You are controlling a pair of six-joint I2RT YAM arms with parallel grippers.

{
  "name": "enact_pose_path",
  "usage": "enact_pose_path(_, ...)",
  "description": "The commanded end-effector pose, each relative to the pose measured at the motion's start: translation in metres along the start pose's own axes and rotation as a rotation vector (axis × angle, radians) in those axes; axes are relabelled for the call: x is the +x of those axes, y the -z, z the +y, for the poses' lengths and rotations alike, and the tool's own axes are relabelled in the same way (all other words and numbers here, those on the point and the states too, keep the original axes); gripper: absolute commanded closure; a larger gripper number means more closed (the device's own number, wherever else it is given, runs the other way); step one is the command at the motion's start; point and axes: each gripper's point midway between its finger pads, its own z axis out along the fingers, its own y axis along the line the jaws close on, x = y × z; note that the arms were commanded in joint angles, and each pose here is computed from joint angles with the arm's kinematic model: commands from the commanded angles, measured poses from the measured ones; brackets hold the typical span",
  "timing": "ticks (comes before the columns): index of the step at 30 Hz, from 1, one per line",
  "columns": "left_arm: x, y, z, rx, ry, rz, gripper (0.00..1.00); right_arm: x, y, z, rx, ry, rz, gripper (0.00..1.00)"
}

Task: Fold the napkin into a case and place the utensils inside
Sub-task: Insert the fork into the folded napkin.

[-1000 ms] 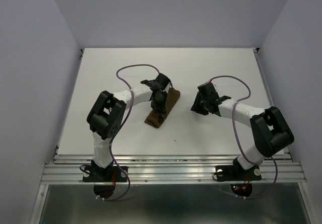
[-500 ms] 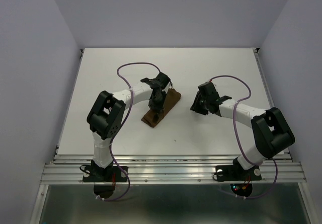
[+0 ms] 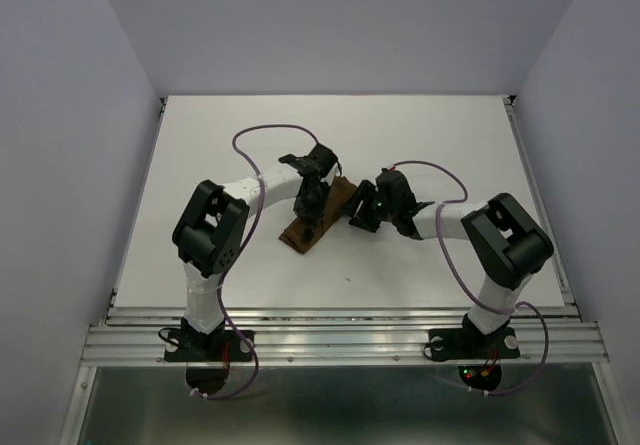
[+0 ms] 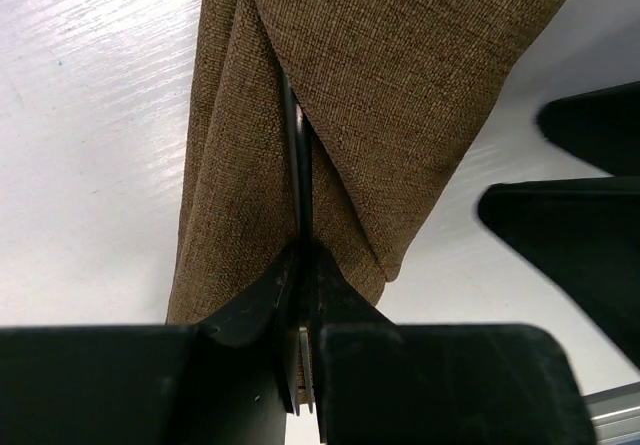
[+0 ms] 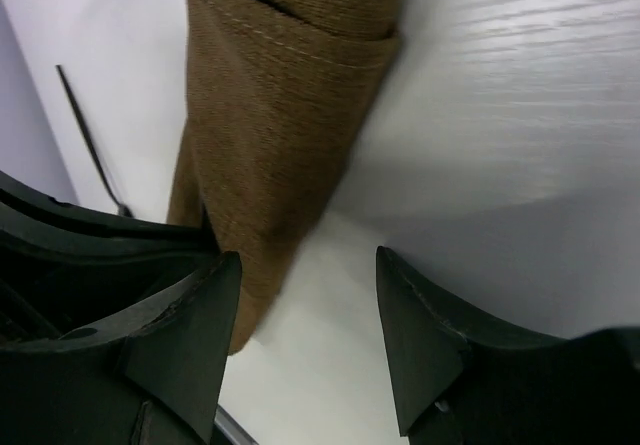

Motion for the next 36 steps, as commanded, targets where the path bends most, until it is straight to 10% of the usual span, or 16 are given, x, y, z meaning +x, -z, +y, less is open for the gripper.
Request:
enact_pose_path(1,-0.013,0.014,-0.003,0.03,-0.012,-0.03,1.0,0.001,-0.021,0.03,-0.116,-0.056,-0.006,0.39)
enact_pose_path(13,-0.02,0.019,-0.004,0.081,0.018,-0.042,1.0,0.01,-0.044,0.017,-0.066,-0.101,-0.02,0.67)
enact_pose_path(19,-0.021,0.022,-0.002,0.083,0.008,-0.047,1.0,0.005,-0.042,0.02,-0.041,-0.018,-0.02,0.99)
enact_pose_path(36,-0.024,0.032,0.006,0.054,-0.039,-0.066,1.0,-0.016,-0.047,0.035,0.004,0.253,0.099,0.99)
